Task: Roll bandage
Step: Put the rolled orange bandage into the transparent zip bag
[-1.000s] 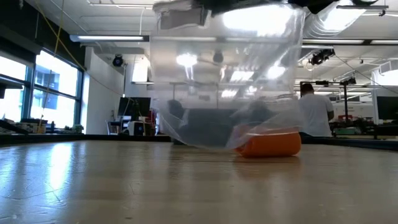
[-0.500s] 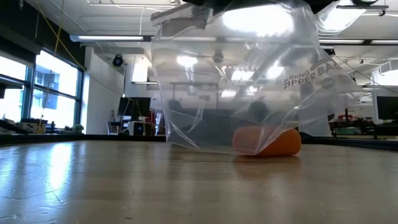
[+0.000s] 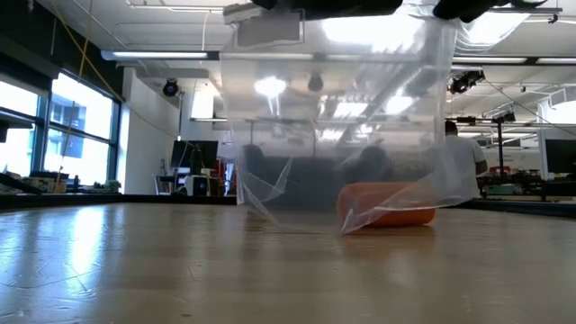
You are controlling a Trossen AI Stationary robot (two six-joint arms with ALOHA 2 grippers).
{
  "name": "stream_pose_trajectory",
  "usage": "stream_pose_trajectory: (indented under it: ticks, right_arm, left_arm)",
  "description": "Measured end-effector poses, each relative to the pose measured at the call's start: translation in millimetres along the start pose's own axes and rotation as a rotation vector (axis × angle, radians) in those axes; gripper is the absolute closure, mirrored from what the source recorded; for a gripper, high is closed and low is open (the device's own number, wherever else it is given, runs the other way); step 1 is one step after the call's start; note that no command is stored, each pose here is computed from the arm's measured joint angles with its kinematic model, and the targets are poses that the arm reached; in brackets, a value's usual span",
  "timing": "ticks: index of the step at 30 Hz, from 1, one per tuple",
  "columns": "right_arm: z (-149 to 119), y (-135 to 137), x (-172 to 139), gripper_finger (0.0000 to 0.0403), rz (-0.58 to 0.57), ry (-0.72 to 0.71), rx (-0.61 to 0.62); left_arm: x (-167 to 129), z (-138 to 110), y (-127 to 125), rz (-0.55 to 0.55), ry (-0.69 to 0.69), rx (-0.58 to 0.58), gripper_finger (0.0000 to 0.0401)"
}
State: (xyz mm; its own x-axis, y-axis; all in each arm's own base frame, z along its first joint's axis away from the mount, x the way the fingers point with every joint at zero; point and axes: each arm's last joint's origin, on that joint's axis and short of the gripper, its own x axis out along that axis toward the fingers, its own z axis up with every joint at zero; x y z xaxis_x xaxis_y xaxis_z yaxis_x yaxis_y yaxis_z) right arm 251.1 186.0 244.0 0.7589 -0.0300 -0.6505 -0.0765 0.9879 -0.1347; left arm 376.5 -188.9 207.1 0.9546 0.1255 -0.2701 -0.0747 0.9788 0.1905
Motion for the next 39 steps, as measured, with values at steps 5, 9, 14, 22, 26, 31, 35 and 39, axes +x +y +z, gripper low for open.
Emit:
stream_pose_trajectory:
  ticks: [5,9,14,22,26,31,35,39]
  right_arm:
    - [-4.7,-0.9,-0.7,0.0403,-0.020,0.038,0.021]
    - [-8.5,-0.8,-1.8,0.0403,-0.029,0.068,0.033]
    - [-10.3,2.5,-4.0,0.0403,-0.032,0.067,0.025]
    - [-12.0,5.0,-6.0,0.0403,-0.030,0.072,0.023]
    - [-12.8,4.8,-6.2,0.0403,-0.031,0.078,0.020]
    - [-12.9,4.7,-6.2,0.0403,-0.032,0.080,0.018]
    - [-12.8,4.5,-6.1,0.0403,-0.031,0.080,0.002]
    - [-12.8,4.5,-6.1,0.0403,-0.031,0.080,-0.002]
  left_arm:
    - [-6.3,1.7,2.5,0.011,0.043,0.012,0.0369]
    - [-16.0,1.4,4.5,0.016,0.117,0.022,0.0369]
    - [-32.6,1.1,8.8,0.020,0.228,0.019,0.0369]
    - [-53.1,-1.6,17.0,0.076,0.355,0.017,0.0364]
    - [-58.4,-3.6,20.9,0.085,0.403,0.013,0.0337]
    - [-65.8,3.4,23.1,0.068,0.392,0.043,0.0292]
    - [-77.4,24.0,32.7,0.053,0.315,0.071,0.0268]
    - [-83.6,50.6,48.6,0.095,0.173,0.044,0.0257]
